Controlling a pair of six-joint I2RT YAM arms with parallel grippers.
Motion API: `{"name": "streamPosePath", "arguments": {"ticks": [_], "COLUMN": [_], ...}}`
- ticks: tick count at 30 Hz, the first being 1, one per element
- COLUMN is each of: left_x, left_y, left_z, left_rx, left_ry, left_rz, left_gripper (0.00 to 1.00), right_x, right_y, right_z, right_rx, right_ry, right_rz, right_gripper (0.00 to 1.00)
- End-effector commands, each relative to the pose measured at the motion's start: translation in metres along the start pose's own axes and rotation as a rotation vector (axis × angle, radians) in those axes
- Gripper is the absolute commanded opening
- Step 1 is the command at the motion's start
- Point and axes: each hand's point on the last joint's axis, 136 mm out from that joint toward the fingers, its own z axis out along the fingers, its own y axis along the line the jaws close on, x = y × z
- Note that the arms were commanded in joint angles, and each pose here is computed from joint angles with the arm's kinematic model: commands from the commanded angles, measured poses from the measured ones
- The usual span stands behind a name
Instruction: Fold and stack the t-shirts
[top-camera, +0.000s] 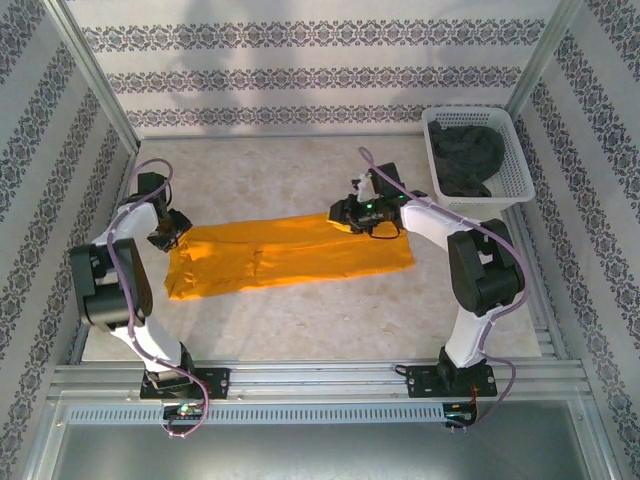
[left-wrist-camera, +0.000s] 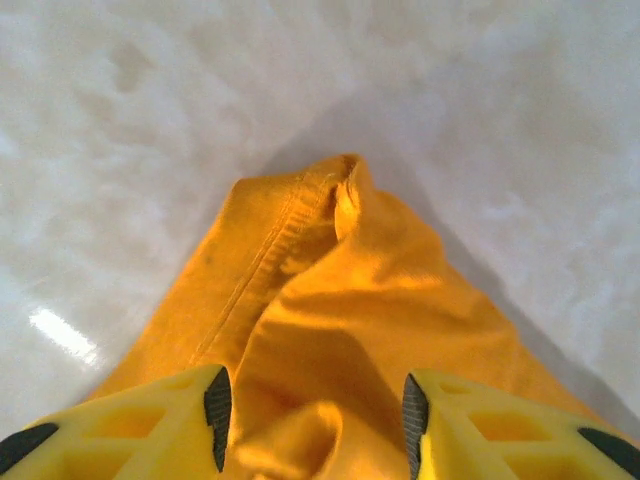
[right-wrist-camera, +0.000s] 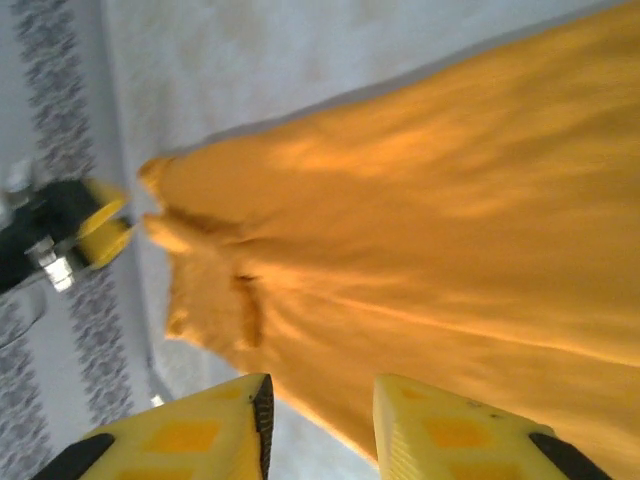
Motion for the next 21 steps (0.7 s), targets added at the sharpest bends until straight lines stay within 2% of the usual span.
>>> {"name": "streamPosePath", "arguments": {"ticks": [1,6,8,11,15,18,21], "left_x": [0.028,0.123,0.151,0.176,0.184,0.174,0.157], "left_y": [0.004,-0.024,-0.032,-0.034,-0.021,-0.010,-0.014], "left_z": [-0.038,-0.035,-0.026,-0.009,0.008,0.020,0.034], "left_rx": [0.018,0.147,0.166,0.147,0.052,-0.005,-0.026], "left_ry": [-0.029,0.137,0.177,0.222,0.243,0.223,0.222], "left_rz": [-0.068,-0.155,-0.194,-0.236,-0.240,-0.226,-0.210], "left_gripper": [0.46,0.35,0.33,0.32,0.32,0.32,0.32], "right_x": [-0.018,-0.039,-0.047,-0.051,-0.045,-0.036,-0.017], "right_y": [-0.051,-0.106,-0.119,-0.133,-0.146,-0.150,-0.156], "right_z": [-0.029,-0.038,-0.038,-0.031,-0.028,-0.035,-0.047], "right_rx": [0.227,0.439,0.514,0.585,0.694,0.783,0.879], "right_ry": [-0.064,-0.032,-0.013,0.035,0.115,0.154,0.211], "right_rz": [0.039,0.079,0.070,0.073,0.063,0.045,0.045], "right_gripper": [0.24,0.09,0.08,0.09,0.10,0.11,0.11]}}
